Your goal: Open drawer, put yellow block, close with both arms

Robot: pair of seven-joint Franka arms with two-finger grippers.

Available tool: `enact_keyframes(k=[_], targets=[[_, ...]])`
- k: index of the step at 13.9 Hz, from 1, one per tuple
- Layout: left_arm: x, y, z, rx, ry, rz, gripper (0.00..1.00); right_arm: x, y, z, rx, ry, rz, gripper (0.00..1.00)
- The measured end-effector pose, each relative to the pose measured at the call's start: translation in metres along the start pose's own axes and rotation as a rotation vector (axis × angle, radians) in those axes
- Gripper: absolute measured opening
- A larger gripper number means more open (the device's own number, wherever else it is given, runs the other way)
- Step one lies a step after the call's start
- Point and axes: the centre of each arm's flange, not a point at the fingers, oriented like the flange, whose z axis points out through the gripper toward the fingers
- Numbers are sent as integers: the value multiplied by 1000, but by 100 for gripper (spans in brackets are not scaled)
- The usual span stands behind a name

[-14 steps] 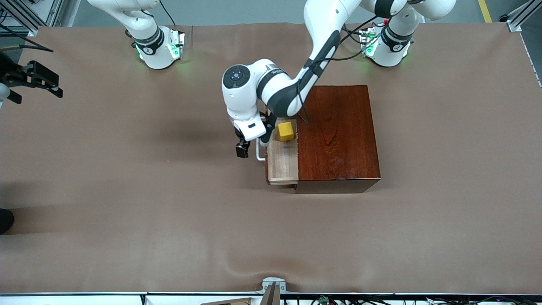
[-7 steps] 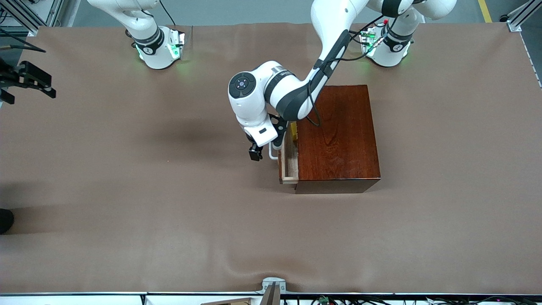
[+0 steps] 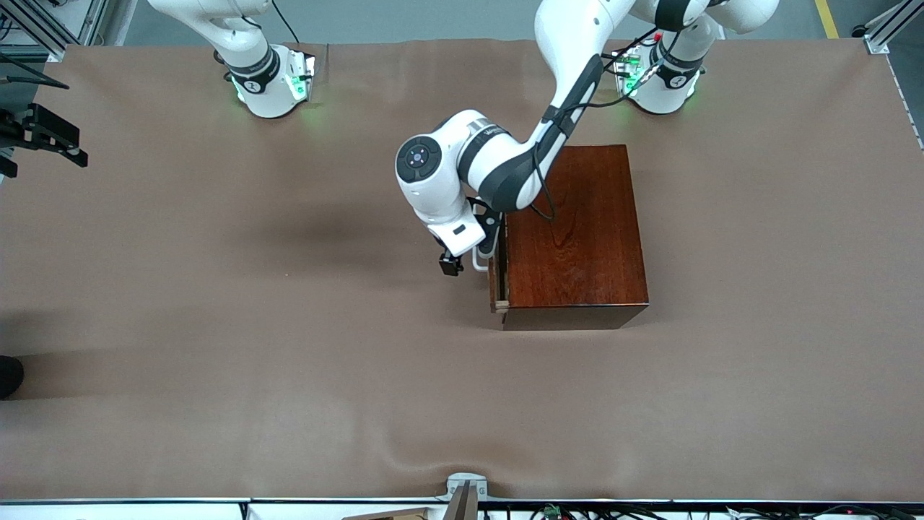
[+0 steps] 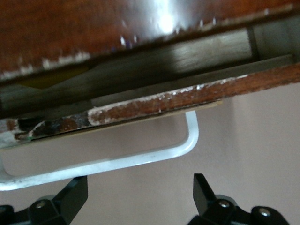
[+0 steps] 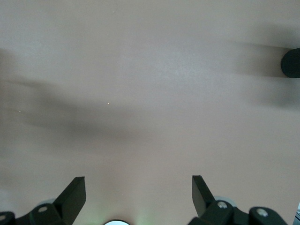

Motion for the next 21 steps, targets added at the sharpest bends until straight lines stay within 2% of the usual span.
enact_keyframes(k=[4,9,11,13,14,16,18,21], targets=[[15,4,2,36,22,-3,100,0,2,2,1,-3,4,100],[16,4,-3,33,17,29,100,0,4,4,4,-13,7,100],[15,4,-22,6,-6,93,100,3,4,8,5,-20,7,100],[25,4,-83,-70,-56,191,100,7,5,14,7,-30,6,100],[43,5,-123,-117,-81,235,100,8,5,16,8,-33,6,100],[110,7,-195,-162,-107,316,100,10,5,18,16,-34,6,100],[183,10,-232,-151,-102,425,100,11,4,18,24,-32,5,100],[268,14,-247,-118,-112,589,100,11,4,18,26,-31,6,100]])
